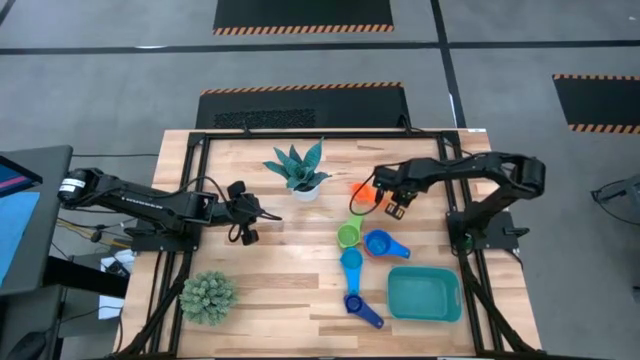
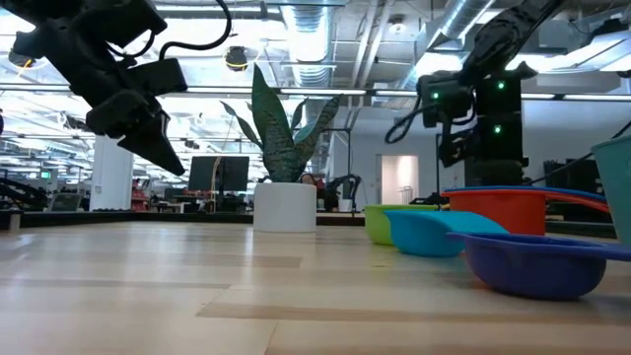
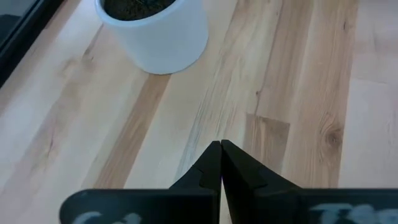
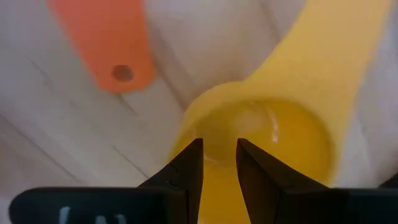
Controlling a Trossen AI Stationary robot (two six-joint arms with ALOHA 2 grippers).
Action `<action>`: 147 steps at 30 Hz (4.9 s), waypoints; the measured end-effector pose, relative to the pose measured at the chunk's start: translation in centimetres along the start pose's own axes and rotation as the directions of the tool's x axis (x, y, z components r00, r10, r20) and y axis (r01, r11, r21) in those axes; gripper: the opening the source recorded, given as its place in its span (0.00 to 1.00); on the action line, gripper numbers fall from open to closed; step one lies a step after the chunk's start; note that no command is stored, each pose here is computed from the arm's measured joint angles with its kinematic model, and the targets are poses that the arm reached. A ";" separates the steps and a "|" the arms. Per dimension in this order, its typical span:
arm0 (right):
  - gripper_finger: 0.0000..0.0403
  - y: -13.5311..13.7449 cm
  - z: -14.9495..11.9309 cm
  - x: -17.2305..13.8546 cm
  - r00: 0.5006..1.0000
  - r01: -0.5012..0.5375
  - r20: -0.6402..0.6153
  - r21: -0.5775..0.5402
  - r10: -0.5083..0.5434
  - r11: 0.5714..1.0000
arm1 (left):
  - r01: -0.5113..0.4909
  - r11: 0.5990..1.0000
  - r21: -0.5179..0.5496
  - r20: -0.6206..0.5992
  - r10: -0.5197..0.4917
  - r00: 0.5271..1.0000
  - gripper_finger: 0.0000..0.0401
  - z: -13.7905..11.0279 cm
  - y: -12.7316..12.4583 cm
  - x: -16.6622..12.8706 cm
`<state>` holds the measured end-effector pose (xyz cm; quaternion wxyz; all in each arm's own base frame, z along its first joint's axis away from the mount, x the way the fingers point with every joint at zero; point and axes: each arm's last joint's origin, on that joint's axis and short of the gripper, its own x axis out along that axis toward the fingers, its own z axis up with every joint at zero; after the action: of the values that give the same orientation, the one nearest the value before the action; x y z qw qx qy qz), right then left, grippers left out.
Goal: Nest measuring cups in basket
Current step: Stack the yellow measuring cup on top of the blue measuring cup
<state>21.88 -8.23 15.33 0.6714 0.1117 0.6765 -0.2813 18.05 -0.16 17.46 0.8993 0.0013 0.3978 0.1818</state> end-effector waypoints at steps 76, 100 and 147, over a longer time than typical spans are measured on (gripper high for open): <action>0.07 5.4 0.5 0.0 0.999 -0.001 -0.039 -0.609 -0.030 0.793 | -0.033 0.995 -0.094 -0.001 0.033 0.999 0.00 -0.1 0.1 0.0; 0.07 5.8 0.5 -14.2 0.907 -0.419 0.121 0.327 0.402 0.847 | -0.138 0.961 -0.239 0.023 0.147 0.989 0.00 0.0 0.4 0.0; 0.38 13.3 0.2 -11.5 0.907 -0.357 0.048 0.611 0.418 0.706 | -0.126 0.966 -0.225 -0.004 0.129 0.992 0.00 -0.2 0.4 0.0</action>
<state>29.95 5.13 23.45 0.6108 0.4735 0.5421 -0.3299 17.73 0.19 17.39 0.8822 -0.0739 0.3690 0.2832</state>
